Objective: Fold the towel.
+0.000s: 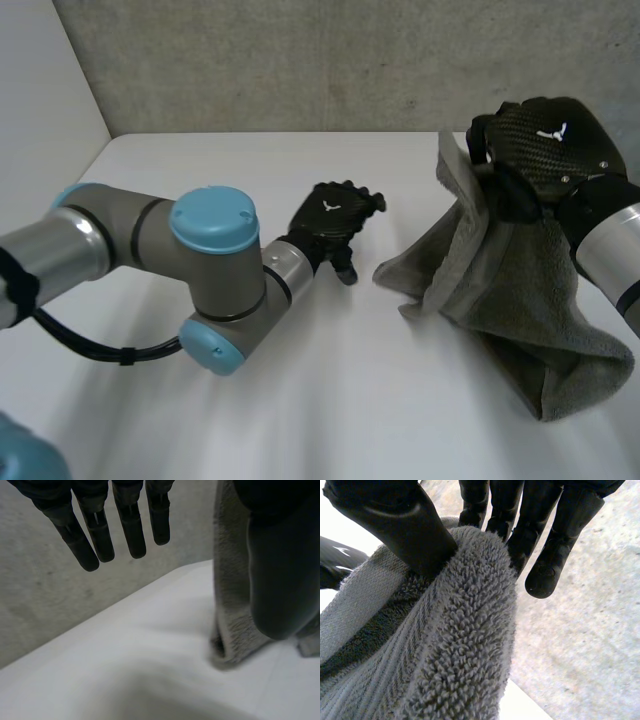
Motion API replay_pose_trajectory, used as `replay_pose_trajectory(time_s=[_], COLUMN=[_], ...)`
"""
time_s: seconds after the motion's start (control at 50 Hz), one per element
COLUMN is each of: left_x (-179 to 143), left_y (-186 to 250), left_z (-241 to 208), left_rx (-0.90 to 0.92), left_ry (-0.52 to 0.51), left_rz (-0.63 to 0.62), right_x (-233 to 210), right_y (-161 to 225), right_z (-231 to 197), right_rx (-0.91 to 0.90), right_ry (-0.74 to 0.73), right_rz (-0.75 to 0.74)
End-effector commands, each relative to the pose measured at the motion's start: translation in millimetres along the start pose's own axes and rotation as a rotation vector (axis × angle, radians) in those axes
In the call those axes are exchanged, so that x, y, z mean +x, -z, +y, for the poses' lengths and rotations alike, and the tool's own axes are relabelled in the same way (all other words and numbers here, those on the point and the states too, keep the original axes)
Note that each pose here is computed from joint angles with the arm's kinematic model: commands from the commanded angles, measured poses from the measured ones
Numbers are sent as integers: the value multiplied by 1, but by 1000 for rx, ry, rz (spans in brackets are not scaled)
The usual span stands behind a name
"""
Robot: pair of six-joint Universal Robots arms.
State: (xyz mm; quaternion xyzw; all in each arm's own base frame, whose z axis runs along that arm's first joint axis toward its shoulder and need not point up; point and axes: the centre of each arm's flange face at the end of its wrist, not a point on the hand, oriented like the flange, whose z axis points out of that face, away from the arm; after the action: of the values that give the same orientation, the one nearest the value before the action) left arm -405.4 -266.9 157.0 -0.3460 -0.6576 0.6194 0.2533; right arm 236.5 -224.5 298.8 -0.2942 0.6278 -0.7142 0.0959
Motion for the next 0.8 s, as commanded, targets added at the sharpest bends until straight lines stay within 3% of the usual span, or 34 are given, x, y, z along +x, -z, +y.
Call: replay_pose_trajectory(time_s=[0.02, 0.8], left_x=[12, 33], left_y=[-17, -40], left_z=[17, 49], left_rx=[-21, -48], left_ry=[87, 87], left_rz=[78, 129], right_x=[-9, -19], right_y=[8, 13], right_z=[8, 20], right_rx=[-39, -61], right_ry=[-14, -27], right_rz=[-60, -117])
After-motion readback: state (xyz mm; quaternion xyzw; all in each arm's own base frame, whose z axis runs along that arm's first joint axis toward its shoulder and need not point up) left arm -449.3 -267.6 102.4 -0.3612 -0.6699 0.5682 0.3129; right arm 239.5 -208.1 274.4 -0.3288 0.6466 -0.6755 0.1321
